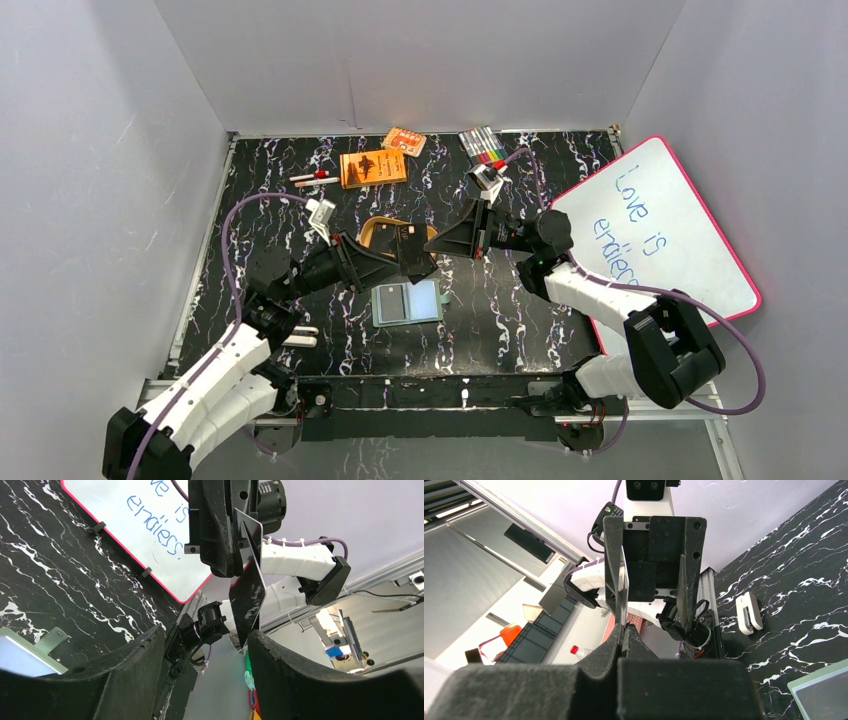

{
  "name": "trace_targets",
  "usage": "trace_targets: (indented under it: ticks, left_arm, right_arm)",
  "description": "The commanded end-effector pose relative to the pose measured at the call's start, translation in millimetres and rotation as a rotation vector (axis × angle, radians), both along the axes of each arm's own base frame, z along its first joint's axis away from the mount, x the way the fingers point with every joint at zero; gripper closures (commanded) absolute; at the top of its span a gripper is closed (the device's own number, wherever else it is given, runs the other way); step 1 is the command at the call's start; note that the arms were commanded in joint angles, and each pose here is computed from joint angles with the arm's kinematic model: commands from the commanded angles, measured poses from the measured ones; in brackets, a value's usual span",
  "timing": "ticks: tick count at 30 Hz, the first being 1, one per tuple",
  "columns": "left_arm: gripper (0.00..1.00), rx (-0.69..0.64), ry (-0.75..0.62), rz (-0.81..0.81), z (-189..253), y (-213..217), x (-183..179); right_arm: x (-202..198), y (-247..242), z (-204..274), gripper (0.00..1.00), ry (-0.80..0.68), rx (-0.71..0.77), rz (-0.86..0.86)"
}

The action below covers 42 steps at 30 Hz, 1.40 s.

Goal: Put the credit cards into the card holder
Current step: Pick up the credit card from the storage box.

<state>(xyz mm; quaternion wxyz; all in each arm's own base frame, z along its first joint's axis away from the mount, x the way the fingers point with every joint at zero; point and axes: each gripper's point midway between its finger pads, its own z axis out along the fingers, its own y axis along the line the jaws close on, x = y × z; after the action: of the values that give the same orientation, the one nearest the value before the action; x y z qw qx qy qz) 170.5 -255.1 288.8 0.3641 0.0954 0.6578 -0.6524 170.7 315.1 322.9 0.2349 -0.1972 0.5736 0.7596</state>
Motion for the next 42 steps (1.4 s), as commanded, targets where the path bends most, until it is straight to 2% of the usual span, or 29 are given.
trace_targets:
  ticks: [1, 11, 17, 22, 26, 37, 39, 42]
  left_arm:
    - [0.38, -0.016, -0.084, 0.085, 29.3, 9.5, 3.7]
    - [0.31, -0.010, -0.133, 0.177, 41.4, 26.5, -1.5]
    - [0.32, -0.068, -0.155, 0.181, 58.1, 26.1, 0.0]
    - [0.36, -0.096, -0.139, 0.137, 58.6, 19.0, 0.8]
    - [0.47, -0.119, -0.139, 0.122, 61.2, 16.8, 1.0]
    - [0.89, -0.138, -0.148, 0.087, 65.2, 13.4, -1.8]
    - [1.00, -0.137, -0.151, 0.084, 64.4, 13.4, -2.5]
    - [1.00, -0.131, -0.145, 0.097, 61.9, 14.3, -1.0]
  right_arm:
    - [-18.1, -1.5, 17.6, 1.00, -0.085, 0.045, 0.039]
    - [-21.2, -3.9, 18.6, 1.00, -0.090, 0.048, 0.036]
    - [-24.6, -5.6, 19.1, 1.00, -0.093, 0.048, 0.045]
    - [-26.7, -6.8, 20.0, 1.00, -0.097, 0.050, 0.049]
    - [-27.5, -7.2, 18.6, 1.00, -0.096, 0.050, 0.052]
    - [-26.2, -7.0, 17.5, 1.00, -0.087, 0.057, 0.046]
    - [-26.0, -7.3, 17.7, 1.00, -0.082, 0.062, 0.044]
    - [-25.1, -7.5, 16.7, 1.00, -0.064, 0.071, 0.039]
